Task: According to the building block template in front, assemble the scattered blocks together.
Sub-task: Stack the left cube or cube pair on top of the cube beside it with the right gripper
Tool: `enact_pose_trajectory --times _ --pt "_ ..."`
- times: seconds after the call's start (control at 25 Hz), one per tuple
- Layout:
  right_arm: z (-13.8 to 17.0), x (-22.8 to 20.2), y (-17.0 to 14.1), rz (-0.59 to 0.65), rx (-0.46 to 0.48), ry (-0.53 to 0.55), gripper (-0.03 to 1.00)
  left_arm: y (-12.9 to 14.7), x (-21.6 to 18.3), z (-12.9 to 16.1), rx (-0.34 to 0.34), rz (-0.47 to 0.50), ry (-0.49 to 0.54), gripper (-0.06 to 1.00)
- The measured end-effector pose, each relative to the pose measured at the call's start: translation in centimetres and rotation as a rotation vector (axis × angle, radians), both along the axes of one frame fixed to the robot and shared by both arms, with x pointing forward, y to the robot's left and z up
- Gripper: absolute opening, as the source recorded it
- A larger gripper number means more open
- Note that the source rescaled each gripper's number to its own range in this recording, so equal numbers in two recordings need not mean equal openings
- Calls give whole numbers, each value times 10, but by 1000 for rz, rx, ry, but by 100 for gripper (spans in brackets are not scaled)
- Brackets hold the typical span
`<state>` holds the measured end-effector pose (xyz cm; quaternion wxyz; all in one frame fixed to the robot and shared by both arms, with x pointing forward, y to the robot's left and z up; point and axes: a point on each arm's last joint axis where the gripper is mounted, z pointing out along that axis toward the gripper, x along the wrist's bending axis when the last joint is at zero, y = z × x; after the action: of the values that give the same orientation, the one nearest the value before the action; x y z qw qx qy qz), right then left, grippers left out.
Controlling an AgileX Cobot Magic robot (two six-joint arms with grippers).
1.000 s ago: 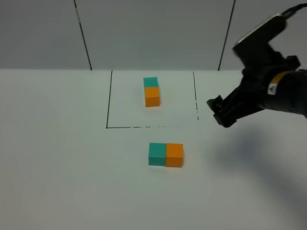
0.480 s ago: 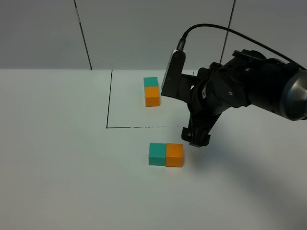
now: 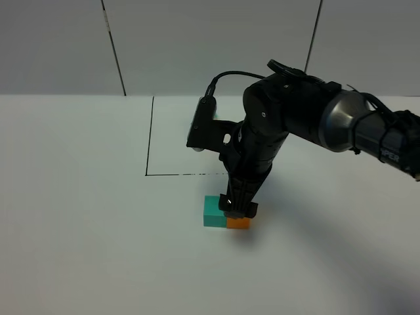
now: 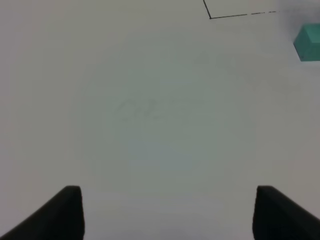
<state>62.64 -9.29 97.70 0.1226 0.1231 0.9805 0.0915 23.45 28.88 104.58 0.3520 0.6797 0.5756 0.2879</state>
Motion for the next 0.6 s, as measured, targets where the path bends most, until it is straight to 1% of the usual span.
enact_pose_trajectory --times 0.12,0.36,0.48,0.6 --pt "-13 9 7 0 -4 50 94 0 0 0 0 0 0 50" --pt "-40 15 24 31 -34 84 94 0 0 0 0 0 0 50" --pt "-54 16 24 43 -71 103 94 0 0 0 0 0 0 50" --pt "-64 17 23 45 -86 120 93 0 0 0 0 0 0 50"
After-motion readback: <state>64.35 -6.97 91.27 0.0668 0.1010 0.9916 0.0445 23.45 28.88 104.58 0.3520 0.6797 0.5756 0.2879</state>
